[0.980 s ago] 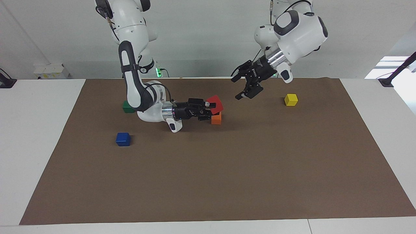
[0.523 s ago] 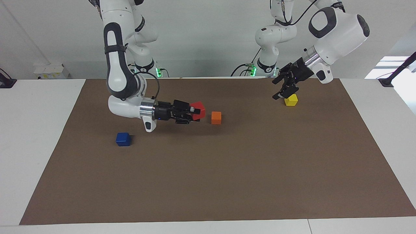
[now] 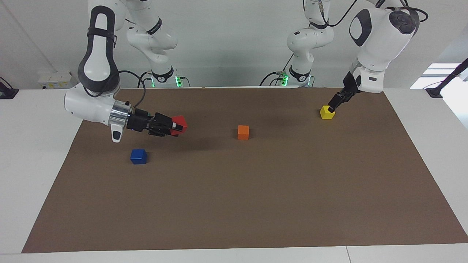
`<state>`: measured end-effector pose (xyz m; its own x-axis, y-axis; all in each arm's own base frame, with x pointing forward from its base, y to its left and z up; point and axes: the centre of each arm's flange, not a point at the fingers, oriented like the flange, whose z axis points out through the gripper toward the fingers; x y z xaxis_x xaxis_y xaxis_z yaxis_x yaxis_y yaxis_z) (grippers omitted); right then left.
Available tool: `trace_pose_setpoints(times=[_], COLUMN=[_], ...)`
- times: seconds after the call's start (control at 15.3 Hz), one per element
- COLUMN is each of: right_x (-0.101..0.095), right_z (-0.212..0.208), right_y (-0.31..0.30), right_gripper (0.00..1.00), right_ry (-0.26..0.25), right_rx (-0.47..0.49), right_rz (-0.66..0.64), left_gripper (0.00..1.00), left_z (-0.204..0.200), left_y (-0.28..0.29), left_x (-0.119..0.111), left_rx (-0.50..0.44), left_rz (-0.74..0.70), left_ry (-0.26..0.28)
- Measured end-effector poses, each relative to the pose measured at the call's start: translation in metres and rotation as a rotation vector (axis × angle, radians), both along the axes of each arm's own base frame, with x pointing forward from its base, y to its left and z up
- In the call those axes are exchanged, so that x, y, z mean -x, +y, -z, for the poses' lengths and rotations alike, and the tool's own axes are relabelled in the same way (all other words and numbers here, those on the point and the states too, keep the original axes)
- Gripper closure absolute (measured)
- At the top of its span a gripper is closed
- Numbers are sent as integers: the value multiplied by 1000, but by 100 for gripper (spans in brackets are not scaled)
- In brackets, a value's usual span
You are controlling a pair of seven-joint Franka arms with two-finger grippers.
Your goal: Transfer red block to right arm and stack on blue block
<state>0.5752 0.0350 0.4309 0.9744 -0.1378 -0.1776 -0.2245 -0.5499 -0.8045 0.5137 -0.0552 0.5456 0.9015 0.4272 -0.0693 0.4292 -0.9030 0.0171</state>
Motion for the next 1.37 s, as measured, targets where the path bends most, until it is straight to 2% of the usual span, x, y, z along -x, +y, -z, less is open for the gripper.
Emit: trace_pose_setpoints(times=[0.2, 0.39, 0.52, 0.65, 0.98, 1.18, 1.37], right_x=[1, 4, 4, 2, -8, -9, -6], right_z=[-24, -19, -14, -10, -11, -13, -13], right_y=[-7, -19, -29, -37, -45, -64, -99], right_gripper=[43, 43, 43, 43, 43, 43, 43], right_ry=[38, 57, 43, 15, -88, -125, -165], right_rx=[266, 532, 694, 804, 907, 913, 903], right_rz=[-48, -123, -161, -182, -208, -231, -287], left_gripper=[0, 0, 0, 0, 0, 0, 0], left_z=[-1, -5, -6, 2, 16, 18, 6], left_y=[21, 34, 37, 34, 17, -1, -11], left_x=[-4, -24, -46, -60, -60, -37, -24], left_rx=[-43, -89, -98, -97, -98, -122, -127], left_rz=[181, 292, 319, 337, 368, 396, 415], left_ry=[-4, 36, 44, 47, 48, 63, 14])
